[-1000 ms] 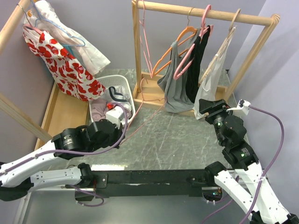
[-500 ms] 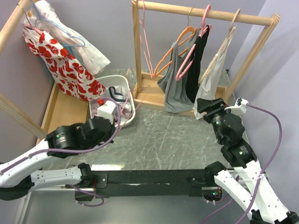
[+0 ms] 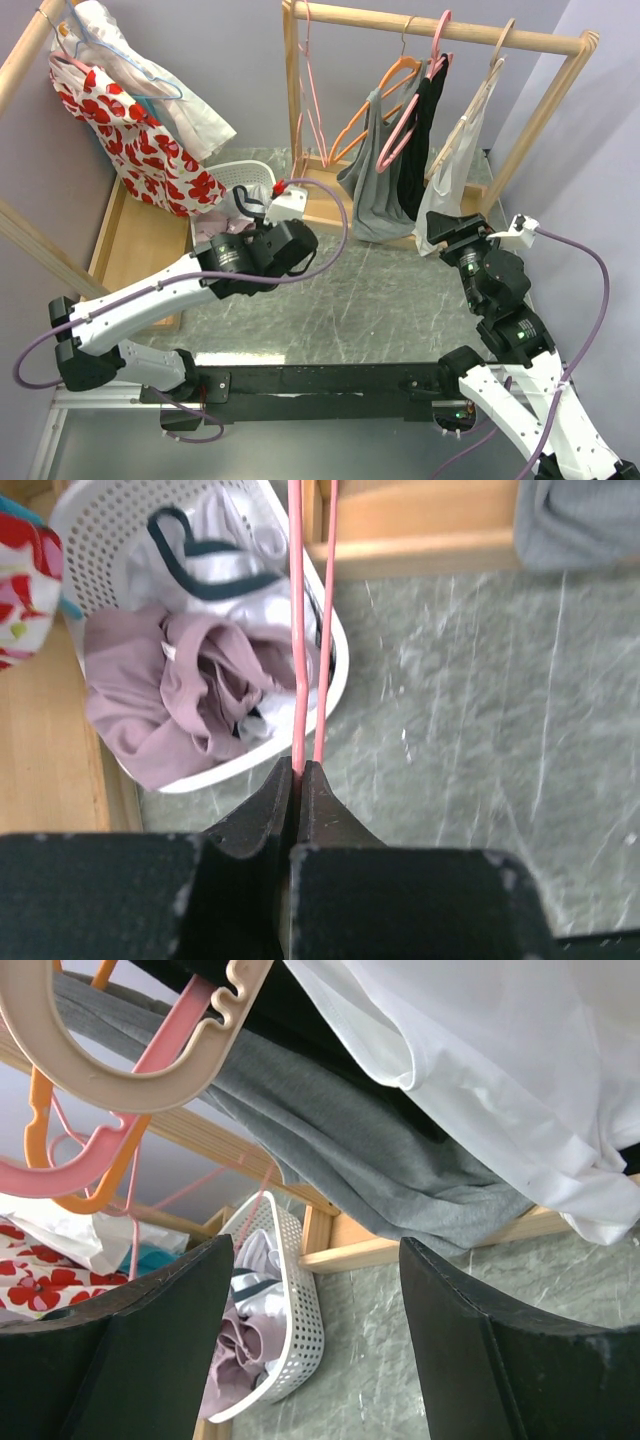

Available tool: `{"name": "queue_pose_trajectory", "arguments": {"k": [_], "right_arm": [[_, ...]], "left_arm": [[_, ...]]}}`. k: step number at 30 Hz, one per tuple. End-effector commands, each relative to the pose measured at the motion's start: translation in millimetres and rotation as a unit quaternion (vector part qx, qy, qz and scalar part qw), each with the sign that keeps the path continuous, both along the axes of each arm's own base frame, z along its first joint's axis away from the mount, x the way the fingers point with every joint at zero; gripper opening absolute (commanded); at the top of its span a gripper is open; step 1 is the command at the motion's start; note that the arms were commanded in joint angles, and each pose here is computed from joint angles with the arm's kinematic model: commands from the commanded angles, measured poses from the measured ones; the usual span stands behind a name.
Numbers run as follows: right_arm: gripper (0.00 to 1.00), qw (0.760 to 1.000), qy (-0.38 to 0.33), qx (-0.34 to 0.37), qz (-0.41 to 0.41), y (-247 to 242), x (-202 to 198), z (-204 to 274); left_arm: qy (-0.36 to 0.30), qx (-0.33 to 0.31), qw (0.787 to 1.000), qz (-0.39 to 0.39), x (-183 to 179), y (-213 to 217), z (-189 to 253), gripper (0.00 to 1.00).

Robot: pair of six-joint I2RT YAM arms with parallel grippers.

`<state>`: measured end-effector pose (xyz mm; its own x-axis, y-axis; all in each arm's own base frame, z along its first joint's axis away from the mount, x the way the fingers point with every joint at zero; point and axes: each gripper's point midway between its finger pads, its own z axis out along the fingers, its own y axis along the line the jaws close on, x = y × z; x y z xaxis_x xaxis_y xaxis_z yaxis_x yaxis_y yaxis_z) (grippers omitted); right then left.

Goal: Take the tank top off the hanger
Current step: Place the hanger at the clothesline.

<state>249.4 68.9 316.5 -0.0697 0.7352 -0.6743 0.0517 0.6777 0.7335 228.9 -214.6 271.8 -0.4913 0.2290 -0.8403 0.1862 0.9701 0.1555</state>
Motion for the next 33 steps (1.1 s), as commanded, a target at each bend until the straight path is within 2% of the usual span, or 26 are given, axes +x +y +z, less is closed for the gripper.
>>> {"name": "queue_pose_trajectory", "arguments": {"k": [1, 6, 13, 20, 25, 28, 33], "right_arm": [[0.75, 1.000, -0.013, 0.000, -0.023, -10.8, -2.5, 7.2], [0.76, 1.000, -0.014, -0.001, -0.022, -11.1, -3.5, 7.8], [0.76, 1.000, -0.013, -0.004, -0.021, -10.0, -0.9, 5.3], [0.77, 0.999, -0.010, -0.014, -0.029, -13.7, 1.6, 2.4], [0.77, 0.999, -0.006, -0.016, -0.033, -15.2, 5.1, -2.3], [0.77, 0.999, -0.004, -0.016, -0.030, -14.3, 6.4, -4.0], [0.78, 1.000, -0.001, -0.020, -0.023, -12.1, 10.2, -5.4]], "left_arm": [[-0.061, -0.055, 0.996, 0.033, 25.2, -9.2, 48.7, 0.01], [-0.083, -0.054, 0.993, 0.068, 45.5, -7.1, 64.1, 0.01], [-0.110, -0.080, 0.988, 0.067, 83.3, -7.5, 94.3, 0.01], [-0.141, -0.052, 0.988, 0.044, 105.7, -17.9, 119.2, 0.01], [-0.155, -0.066, 0.986, 0.020, 107.7, -27.8, 139.1, 0.01], [-0.149, -0.063, 0.986, 0.023, 105.0, -26.4, 131.9, 0.01], [-0.174, -0.066, 0.982, 0.014, 98.8, -25.2, 145.2, 0.01]]}}
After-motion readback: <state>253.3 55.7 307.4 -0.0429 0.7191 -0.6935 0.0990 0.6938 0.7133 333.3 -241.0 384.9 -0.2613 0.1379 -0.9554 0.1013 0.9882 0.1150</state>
